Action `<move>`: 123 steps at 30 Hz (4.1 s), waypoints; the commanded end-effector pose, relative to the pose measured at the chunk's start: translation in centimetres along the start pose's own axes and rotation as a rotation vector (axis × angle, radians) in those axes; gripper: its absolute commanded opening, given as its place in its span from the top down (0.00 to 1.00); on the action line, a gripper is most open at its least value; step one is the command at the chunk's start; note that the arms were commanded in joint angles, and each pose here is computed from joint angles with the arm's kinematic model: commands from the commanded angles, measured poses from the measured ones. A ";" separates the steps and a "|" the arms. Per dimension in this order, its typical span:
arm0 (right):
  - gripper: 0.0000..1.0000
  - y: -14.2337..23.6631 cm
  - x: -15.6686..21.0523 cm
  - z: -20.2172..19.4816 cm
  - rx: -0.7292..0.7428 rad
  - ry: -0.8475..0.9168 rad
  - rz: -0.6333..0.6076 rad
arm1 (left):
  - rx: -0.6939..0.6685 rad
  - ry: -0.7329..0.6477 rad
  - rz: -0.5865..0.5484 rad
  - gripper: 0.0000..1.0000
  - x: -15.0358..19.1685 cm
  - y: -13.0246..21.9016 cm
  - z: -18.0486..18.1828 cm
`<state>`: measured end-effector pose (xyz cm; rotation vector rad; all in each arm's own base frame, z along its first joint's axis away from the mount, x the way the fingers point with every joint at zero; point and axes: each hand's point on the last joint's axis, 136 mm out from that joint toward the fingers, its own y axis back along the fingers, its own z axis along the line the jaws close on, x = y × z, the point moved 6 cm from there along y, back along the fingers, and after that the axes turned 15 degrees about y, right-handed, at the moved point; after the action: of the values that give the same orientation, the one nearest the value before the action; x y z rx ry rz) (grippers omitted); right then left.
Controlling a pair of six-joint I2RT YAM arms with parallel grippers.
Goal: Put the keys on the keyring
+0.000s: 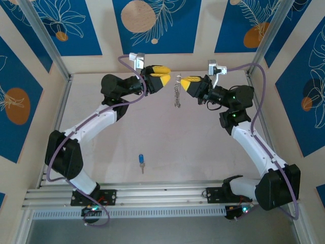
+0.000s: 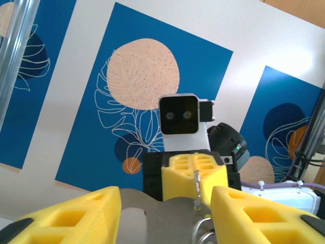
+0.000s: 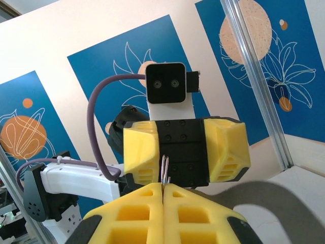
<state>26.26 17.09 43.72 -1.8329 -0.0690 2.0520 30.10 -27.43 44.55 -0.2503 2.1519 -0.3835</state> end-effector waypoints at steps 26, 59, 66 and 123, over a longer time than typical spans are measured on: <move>1.00 -1.1 -0.9 -0.1 -0.012 0.032 -0.049 | 0.096 -0.007 0.063 0.69 1.0 -1.5 -0.6; 1.00 -1.5 -0.6 -0.6 0.005 0.029 -0.052 | 0.153 -0.007 0.095 0.81 1.8 -2.0 -1.1; 1.00 -1.5 -0.6 -0.8 0.011 0.028 -0.053 | 0.157 -0.011 0.092 0.95 1.9 -2.0 -1.1; 0.51 -1.9 38.2 7.6 0.349 -0.330 1.167 | -0.572 -0.354 0.047 1.00 -1.4 9.5 -0.7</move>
<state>16.56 31.59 9.43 -1.2858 1.3914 2.8264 30.01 -19.03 42.08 -0.5011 1.8864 0.2767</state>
